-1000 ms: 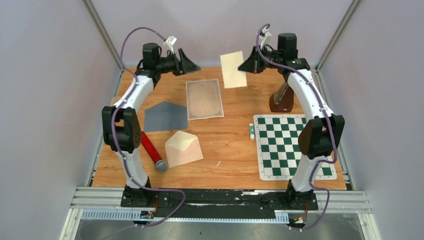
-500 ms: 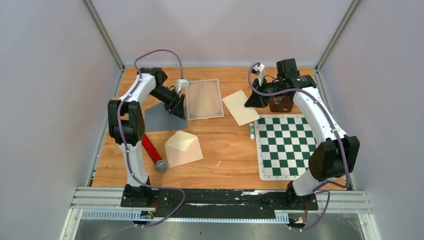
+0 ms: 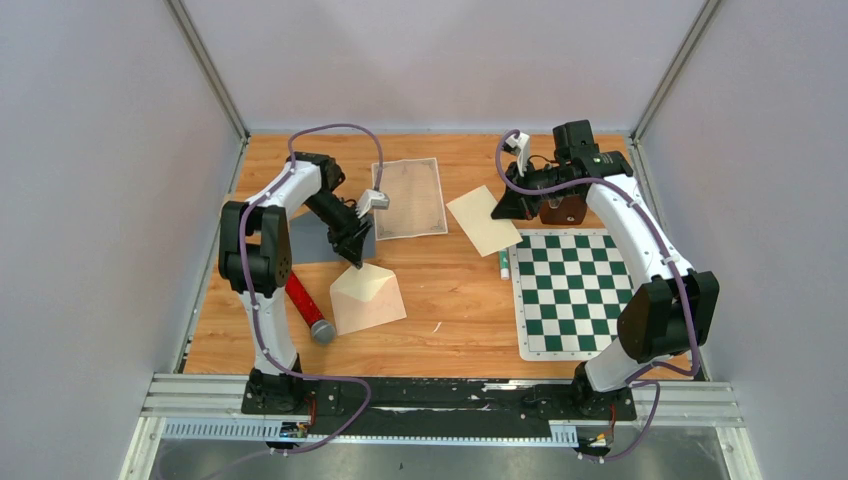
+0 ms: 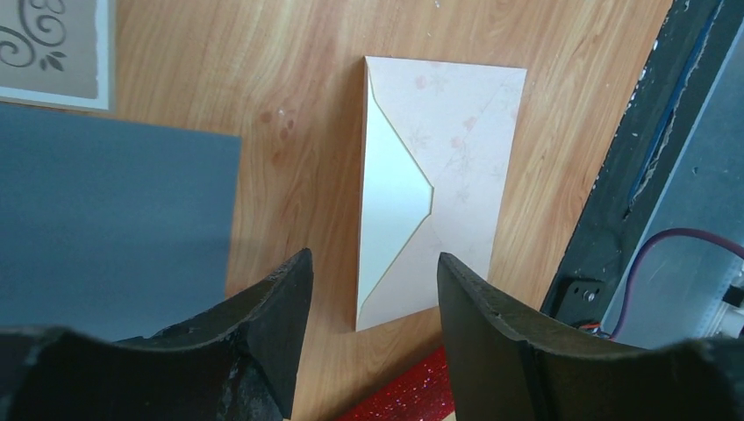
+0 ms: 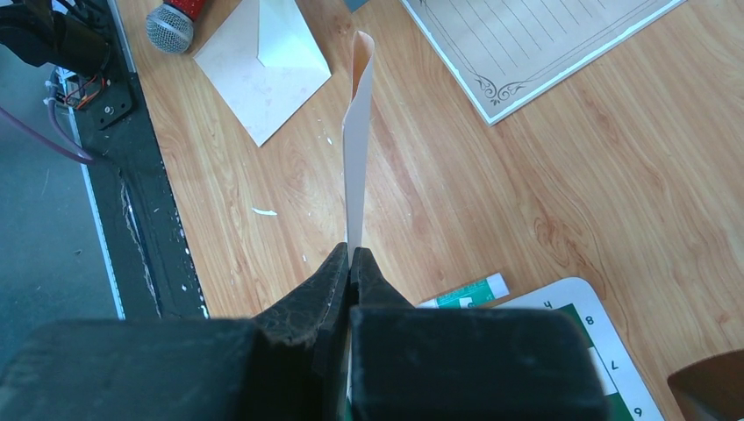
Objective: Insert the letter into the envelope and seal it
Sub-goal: Pick up the envelope from the center of the board.
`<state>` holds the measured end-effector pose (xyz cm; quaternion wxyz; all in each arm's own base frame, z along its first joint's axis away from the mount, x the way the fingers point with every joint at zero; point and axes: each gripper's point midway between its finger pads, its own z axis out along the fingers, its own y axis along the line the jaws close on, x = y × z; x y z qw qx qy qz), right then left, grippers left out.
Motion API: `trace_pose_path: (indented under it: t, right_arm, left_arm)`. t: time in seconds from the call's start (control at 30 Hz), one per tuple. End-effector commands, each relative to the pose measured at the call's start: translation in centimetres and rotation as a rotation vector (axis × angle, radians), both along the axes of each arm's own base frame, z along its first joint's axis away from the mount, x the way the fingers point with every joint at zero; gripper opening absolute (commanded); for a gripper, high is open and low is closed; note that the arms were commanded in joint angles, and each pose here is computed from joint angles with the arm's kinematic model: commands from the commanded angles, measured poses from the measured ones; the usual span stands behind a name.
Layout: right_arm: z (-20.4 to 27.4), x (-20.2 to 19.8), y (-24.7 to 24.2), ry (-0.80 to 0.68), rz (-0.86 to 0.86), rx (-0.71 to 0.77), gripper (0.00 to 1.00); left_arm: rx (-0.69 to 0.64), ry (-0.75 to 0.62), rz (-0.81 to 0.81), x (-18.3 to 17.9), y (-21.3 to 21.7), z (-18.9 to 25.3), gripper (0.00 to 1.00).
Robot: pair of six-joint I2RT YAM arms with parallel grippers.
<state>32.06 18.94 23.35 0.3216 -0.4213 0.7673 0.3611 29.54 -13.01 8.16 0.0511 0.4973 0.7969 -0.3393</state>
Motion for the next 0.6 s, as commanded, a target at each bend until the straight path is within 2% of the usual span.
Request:
trace_pose_path:
  t: [0.0, 0.2, 0.43, 0.57]
  right_arm:
    - [2.1, 0.2, 0.3, -0.092, 0.034, 0.013, 0.0]
    - [2.3, 0.0, 0.6, -0.098, 0.044, 0.016, 0.0]
    - [2.5, -0.7, 0.9, -0.116, 0.061, 0.01, 0.0]
    - [4.2, -1.7, 1.9, -0.228, 0.161, -0.011, 0.0]
  left_arm:
    - [-0.002, -0.099, -0.023, 0.4, -0.3, 0.8, 0.58]
    - [0.017, -0.078, -0.016, 0.2, 0.0, -0.4, 0.35]
    - [-0.011, -0.08, -0.003, 0.6, -0.8, 0.1, 0.03]
    - [-0.125, -0.033, -0.01, 0.0, -3.3, 3.2, 0.0]
